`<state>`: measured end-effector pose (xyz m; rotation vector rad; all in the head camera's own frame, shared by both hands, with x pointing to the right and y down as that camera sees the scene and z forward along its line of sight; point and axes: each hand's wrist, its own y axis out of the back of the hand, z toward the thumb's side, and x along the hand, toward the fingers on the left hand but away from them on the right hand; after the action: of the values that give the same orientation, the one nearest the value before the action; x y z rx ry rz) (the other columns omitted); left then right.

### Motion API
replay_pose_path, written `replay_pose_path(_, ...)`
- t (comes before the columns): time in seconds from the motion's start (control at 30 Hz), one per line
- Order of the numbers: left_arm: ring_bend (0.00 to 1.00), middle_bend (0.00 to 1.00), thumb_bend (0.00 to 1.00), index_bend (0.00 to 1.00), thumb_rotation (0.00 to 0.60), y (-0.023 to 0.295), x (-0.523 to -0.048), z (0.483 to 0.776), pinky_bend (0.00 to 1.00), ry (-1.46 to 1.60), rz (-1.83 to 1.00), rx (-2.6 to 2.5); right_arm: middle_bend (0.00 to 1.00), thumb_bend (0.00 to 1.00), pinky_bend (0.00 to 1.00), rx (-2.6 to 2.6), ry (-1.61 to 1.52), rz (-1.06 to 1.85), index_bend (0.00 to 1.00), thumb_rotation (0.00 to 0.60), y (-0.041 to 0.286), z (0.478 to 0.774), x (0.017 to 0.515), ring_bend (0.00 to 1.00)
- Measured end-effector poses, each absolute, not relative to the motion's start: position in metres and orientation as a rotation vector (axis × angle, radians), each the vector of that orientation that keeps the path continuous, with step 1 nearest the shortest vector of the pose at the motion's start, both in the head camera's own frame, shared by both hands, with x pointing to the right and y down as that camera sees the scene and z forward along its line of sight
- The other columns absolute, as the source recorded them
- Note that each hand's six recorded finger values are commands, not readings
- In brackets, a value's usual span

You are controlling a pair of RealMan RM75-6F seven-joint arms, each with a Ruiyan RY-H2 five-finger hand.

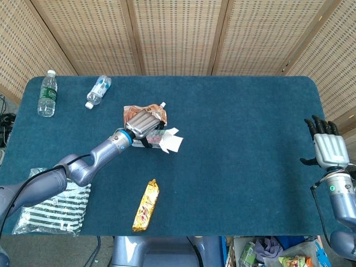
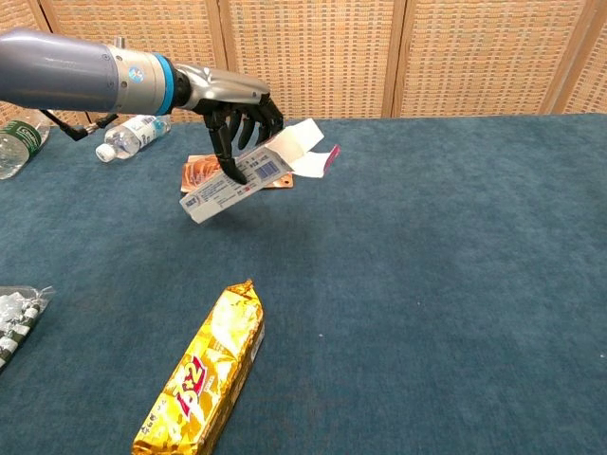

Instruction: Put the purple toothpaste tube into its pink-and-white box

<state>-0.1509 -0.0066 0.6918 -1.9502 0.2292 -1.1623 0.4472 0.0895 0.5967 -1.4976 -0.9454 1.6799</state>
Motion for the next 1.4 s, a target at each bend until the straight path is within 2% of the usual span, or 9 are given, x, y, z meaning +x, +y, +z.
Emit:
replay_pose_path(0.1,0.39,0.42,0.18,0.55,0.6,0.0,-0.16,0.698,0.41,0.211,-1.199,-1.928,0.0,0.0,0.0,-1.512,-0.947,1.683,0.0,0.6,0.098,0.602,0.451,0.0)
replay_pose_path(0.13,0.28,0.3,0.18,0.48,0.6,0.002,-0.162,0.7,0.35,0.207,-1.209,-1.923,0.0,0.0,0.0,-1.516,-0.95,1.683,0.0,0.6,0.1,0.603,0.452,0.0)
replay_pose_path(0.23,0.02,0.02,0.18,0.11,0.6,0.01,-0.169,0.708,0.11,0.19,-1.245,-1.911,0.0,0.0,0.0,-1.523,-0.954,1.68,0.0,0.6,0.104,0.604,0.455,0.0)
replay_pose_path(0.27,0.0,0.0,0.18,0.03,0.6,0.013,-0.171,0.71,0.04,0.183,-1.26,-1.91,0.0,0.0,0.0,-1.523,-0.954,1.677,0.0,0.6,0.106,0.604,0.456,0.0)
replay_pose_path(0.3,0.0,0.0,0.18,0.0,0.6,0.015,-0.172,0.712,0.02,0.18,-1.27,-1.912,0.0,0.0,0.0,-1.522,-0.954,1.676,0.0,0.6,0.107,0.603,0.457,0.0)
replay_pose_path(0.53,0.0,0.0,0.18,0.0,0.6,0.028,-0.172,0.706,0.0,0.23,-1.278,-1.978,0.0,0.0,0.0,-1.519,-0.966,1.663,0.0,0.6,0.113,0.598,0.46,0.0)
replay_pose_path(0.83,0.0,0.0,0.18,0.0,0.6,0.02,-0.209,0.671,0.0,0.388,-1.241,-1.942,0.0,0.0,0.0,-1.543,-0.963,1.624,0.0,0.6,0.12,0.594,0.453,0.0)
replay_pose_path(1.13,0.0,0.0,0.17,0.0,0.6,0.045,-0.337,0.626,0.0,0.747,-1.323,-1.819,0.0,0.0,0.0,-1.552,-0.964,1.497,0.0,0.6,0.143,0.583,0.441,0.0)
replay_pose_path(1.4,0.0,0.0,0.16,0.0,0.6,0.109,-0.439,0.593,0.0,1.073,-1.39,-1.704,0.0,0.0,0.0,-1.556,-0.993,1.444,0.0,0.6,0.18,0.574,0.446,0.0)
